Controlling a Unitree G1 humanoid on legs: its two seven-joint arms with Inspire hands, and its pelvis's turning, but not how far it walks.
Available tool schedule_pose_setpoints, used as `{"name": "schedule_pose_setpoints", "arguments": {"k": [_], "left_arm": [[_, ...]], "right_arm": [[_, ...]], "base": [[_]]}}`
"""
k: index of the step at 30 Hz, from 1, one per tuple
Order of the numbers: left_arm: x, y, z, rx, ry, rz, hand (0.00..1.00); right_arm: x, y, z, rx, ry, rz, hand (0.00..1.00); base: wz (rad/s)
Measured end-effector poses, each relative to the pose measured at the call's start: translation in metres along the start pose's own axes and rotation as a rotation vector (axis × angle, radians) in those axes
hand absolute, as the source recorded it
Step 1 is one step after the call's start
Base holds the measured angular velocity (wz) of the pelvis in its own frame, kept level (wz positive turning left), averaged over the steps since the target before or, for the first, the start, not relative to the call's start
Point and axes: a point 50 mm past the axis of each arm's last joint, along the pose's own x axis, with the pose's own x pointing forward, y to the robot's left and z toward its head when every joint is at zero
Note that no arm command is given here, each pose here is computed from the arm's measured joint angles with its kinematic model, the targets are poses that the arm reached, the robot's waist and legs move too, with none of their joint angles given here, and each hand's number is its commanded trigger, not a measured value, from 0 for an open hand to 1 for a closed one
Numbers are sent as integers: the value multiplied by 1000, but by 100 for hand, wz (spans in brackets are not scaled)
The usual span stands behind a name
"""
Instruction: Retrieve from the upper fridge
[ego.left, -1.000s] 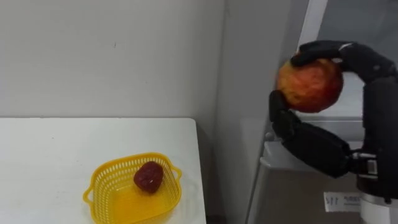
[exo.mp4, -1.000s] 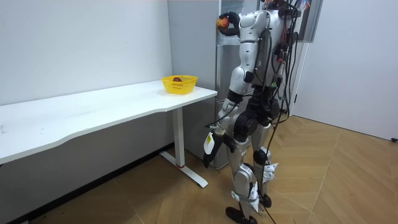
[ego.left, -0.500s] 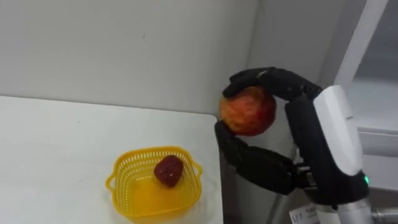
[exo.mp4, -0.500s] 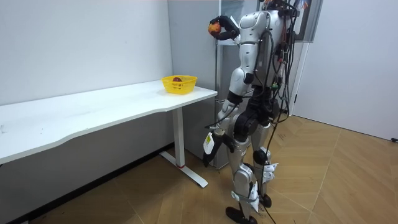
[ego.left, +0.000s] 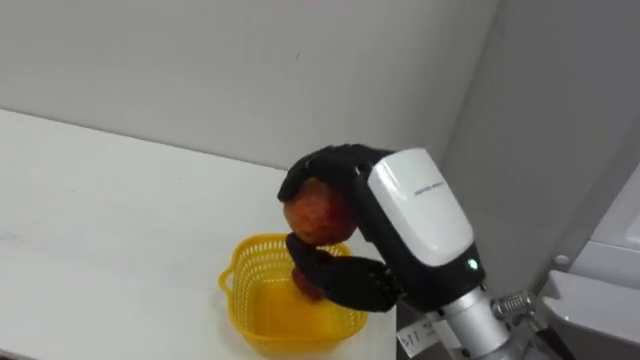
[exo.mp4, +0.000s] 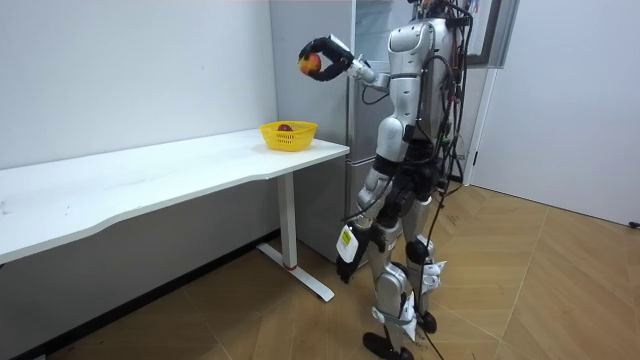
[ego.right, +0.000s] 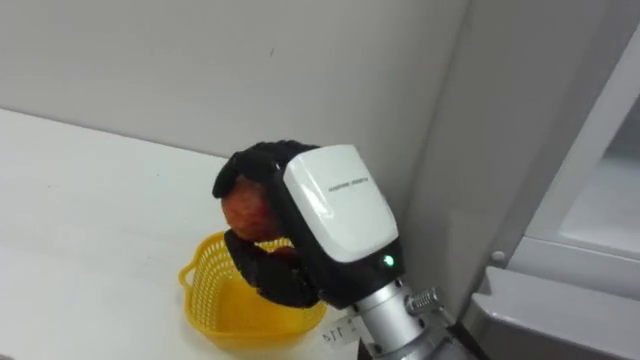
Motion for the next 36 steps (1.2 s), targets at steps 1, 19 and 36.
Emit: {"name": "schedule_pose_setpoints", "arguments": {"k": [1,19,36], "left_arm": [[0,-1,0,0,4,-6,0],[2,-5,11,25,11,-22,0],[2,0,24,26,-42,-16,0]], "right_arm": [[-1,3,-2,0,12,11,100],[-7,53,-49,-62,253,278,100],[-15,64,-56,-67,317,334,0]], "base": [[5],[6],[0]]}}
